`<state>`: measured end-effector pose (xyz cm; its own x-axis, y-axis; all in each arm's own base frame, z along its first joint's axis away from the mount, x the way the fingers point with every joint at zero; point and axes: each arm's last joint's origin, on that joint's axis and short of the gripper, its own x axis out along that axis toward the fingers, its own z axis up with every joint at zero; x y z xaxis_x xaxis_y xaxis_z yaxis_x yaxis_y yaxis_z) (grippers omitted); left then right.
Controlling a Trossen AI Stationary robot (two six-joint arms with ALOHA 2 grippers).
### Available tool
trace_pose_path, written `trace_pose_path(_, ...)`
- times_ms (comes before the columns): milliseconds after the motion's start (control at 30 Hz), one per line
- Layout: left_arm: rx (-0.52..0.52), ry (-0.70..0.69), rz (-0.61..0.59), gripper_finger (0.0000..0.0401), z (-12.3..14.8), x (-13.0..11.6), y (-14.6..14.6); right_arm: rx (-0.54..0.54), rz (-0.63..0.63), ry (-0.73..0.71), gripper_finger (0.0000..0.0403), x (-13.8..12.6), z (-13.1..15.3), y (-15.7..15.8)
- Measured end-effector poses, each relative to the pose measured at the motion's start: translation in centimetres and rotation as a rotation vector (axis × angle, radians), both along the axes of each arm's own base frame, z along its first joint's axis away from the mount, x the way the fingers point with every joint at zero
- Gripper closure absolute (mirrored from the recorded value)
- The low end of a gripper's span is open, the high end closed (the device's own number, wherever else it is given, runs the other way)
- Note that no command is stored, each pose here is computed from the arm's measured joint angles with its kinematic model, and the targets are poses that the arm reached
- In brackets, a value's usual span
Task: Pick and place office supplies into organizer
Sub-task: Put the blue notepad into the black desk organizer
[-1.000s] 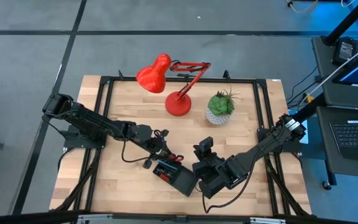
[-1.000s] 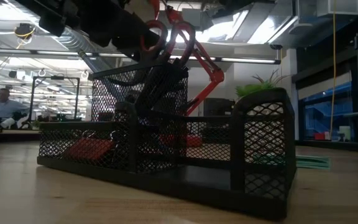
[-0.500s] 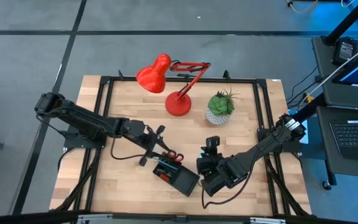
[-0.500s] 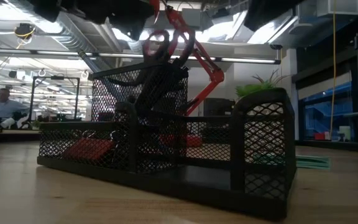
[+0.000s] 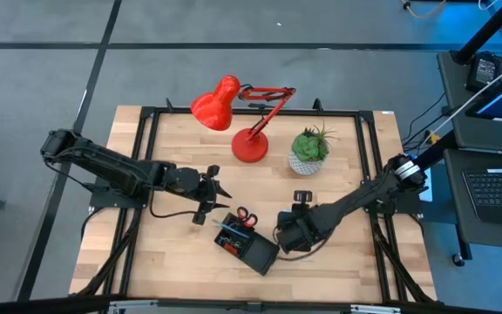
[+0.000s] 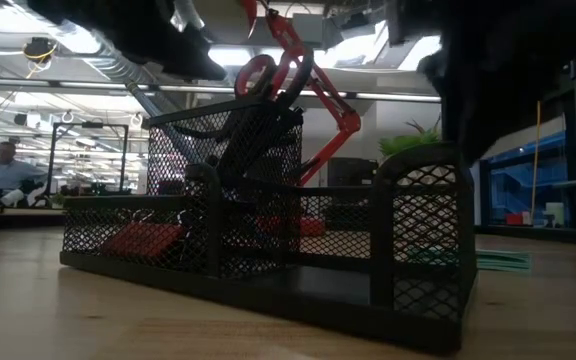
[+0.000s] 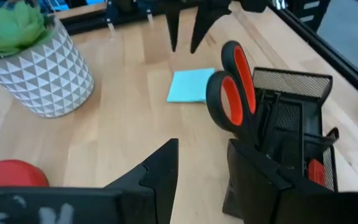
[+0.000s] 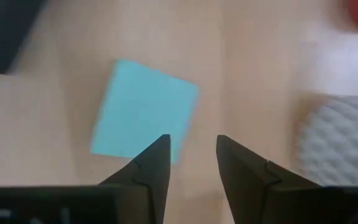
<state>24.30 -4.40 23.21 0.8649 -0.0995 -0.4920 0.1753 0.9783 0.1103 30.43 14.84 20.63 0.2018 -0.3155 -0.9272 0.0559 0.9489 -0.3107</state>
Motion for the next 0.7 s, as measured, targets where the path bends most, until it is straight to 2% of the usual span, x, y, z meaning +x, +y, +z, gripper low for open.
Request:
trace_pose_path(167, 0.001, 0.011, 0.000, 0.0269, -0.1, 0.0, 0.0, 0.163, 0.060, -0.083, 0.0270, -0.3, -1.2, -1.6)
trace_pose_path(267, 0.001, 0.014, 0.000, 0.0269, -0.1, -0.1, 0.0, 0.168, 0.110, -0.118, 0.0270, -1.0, -1.8, -2.4)
trace_pose_path(367, 0.005, 0.035, 0.000, 0.0269, -0.3, -0.2, 0.0, 0.156, 0.181, -0.099, 0.0269, -1.7, -3.3, -2.8)
trace_pose_path(533, 0.003, 0.067, 0.005, 0.0269, -0.6, -0.3, 0.0, 0.216, 0.247, -0.081, 0.0269, -2.4, -5.1, -3.1)
trace_pose_path(700, -0.010, 0.065, 0.013, 0.0269, -0.5, -0.3, 0.0, 0.206, 0.345, -0.054, 0.0269, -2.5, -5.8, -3.8)
